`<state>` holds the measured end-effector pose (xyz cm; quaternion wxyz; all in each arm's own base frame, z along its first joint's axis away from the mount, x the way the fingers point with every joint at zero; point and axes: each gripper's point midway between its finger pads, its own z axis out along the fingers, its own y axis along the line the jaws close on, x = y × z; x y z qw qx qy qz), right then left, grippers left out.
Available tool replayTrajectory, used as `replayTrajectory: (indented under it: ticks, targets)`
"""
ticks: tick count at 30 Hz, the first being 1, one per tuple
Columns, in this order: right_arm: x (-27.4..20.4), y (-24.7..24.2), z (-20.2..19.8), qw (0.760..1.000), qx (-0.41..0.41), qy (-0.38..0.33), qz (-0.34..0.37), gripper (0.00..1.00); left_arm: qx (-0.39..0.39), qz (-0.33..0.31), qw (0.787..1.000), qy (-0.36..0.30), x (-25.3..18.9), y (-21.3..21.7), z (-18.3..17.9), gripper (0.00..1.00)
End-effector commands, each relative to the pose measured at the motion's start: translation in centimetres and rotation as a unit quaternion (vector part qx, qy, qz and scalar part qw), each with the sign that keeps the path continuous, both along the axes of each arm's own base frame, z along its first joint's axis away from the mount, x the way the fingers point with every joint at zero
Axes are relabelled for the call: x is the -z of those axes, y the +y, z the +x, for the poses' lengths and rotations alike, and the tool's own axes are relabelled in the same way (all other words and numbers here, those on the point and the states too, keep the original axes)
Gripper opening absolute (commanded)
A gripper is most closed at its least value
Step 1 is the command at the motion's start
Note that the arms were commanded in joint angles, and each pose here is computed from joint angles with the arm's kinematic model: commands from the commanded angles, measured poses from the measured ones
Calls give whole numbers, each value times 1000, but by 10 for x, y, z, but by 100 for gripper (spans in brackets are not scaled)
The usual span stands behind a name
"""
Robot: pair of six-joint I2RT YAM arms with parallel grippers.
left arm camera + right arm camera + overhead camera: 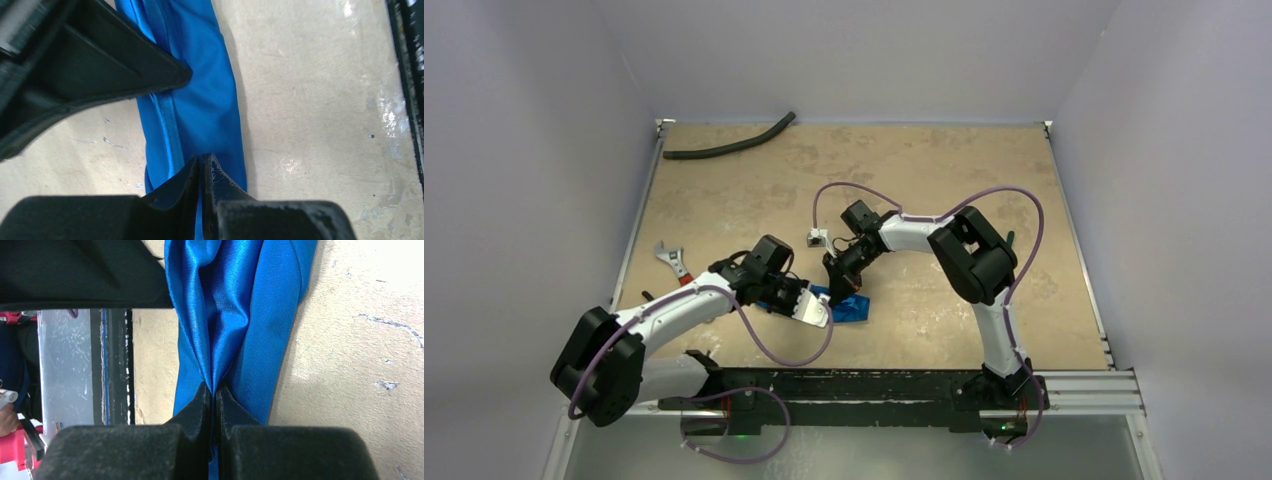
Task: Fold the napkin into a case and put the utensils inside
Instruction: Fold the 2/3-rectangle-folded napkin at the center of the board.
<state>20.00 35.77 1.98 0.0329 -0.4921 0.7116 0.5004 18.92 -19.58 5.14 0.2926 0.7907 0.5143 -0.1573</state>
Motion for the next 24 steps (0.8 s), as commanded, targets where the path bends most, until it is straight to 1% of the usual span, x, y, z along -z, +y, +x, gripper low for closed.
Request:
replayTrajectory:
  ticks: [1, 7, 11, 24]
  targets:
    - [33, -18, 1, 998, 10, -21, -61, 0, -26, 29, 999, -22, 16, 14, 18, 5]
    - [32, -18, 0, 998, 8, -21, -59, 0, -68, 54, 995, -46, 24, 32, 34, 2]
    - [30, -18, -2, 998, 6, -21, -56, 0, -85, 67, 993, -50, 30, 41, 37, 1]
    - [33, -22, -8, 998, -1, -11, -58, 0, -110, 79, 988, -68, 40, 53, 45, 0]
